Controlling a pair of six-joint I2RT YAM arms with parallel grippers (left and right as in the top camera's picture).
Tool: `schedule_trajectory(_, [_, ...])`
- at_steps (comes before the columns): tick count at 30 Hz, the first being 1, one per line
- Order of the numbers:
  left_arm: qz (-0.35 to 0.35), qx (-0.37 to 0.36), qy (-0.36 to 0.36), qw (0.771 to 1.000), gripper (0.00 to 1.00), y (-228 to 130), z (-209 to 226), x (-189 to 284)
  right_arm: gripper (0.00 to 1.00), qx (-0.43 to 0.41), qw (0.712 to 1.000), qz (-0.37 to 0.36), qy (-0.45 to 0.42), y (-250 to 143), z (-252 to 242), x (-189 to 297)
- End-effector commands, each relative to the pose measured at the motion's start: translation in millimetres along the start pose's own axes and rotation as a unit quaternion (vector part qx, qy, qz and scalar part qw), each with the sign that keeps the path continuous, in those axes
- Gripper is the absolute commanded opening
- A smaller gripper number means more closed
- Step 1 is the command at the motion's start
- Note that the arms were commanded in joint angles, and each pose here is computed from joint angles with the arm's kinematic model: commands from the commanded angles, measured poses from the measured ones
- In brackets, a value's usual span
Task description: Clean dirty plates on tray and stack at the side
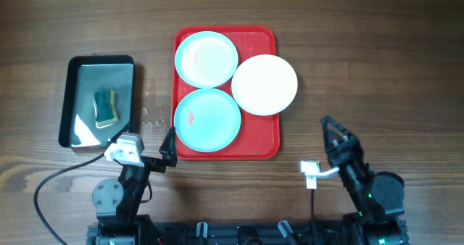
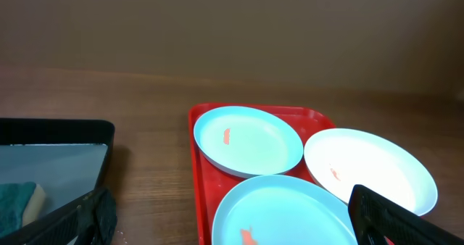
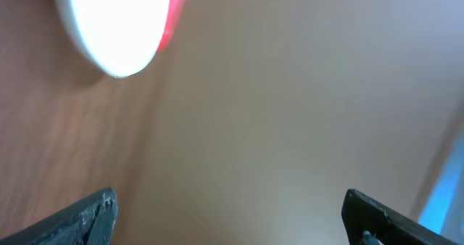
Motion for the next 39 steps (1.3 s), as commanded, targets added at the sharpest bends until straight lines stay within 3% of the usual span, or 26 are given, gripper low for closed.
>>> schedule_trajectory(1, [-0.001,-0.006,0.005,1.000,1.00,-2,1,0,1.00,-0.345,0.938,-0.025,-0.037,-1,-16,0])
schedule_trajectory(2, [-0.001,-0.006,0.005,1.000,1.00,-2,1,0,1.00,-0.469,0.881,-0.029,-0.049,-2,-21,0])
schedule_trajectory(4, [-0.001,-0.006,0.005,1.000,1.00,-2,1,0,1.00,-0.593,0.802,-0.038,-0.061,-4,-26,0])
schedule_trajectory(6, [-0.001,-0.006,0.005,1.000,1.00,-2,1,0,1.00,-0.625,0.778,-0.039,-0.052,-3,-23,0])
schedule_trajectory(9, [-0.001,-0.006,0.005,1.000,1.00,-2,1,0,1.00,-0.641,0.765,-0.038,-0.049,-3,-22,0])
schedule_trajectory(16, [-0.006,-0.007,0.011,1.000,1.00,-1,2,0,1.00,-0.780,0.618,-0.065,-0.072,-7,-34,2])
schedule_trajectory(21, [-0.023,0.004,0.014,1.000,1.00,10,0,2,1.00,-0.799,0.596,-0.055,-0.056,-13,-56,0])
schedule_trajectory(28, [-0.073,0.081,0.073,0.991,1.00,66,-3,19,1.00,-0.811,0.584,0.004,0.036,-34,-118,-32])
schedule_trajectory(34, [0.032,0.056,0.104,0.993,1.00,141,-17,13,1.00,-0.820,0.536,0.084,0.184,-52,-170,-81])
schedule_trajectory(39, [0.152,0.065,0.130,0.978,1.00,202,-21,-17,1.00,-0.821,0.496,0.090,0.268,-52,-179,-111])
Point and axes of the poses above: each gripper's point midway between its finger pads, its own x axis back along the fingers, its own z axis along the line the jaws close on, y = z × x, the point moved 9 cm from there along x, back along the fingers, and after that the axes turned 3 degrees about x, right-handed, at the moved point
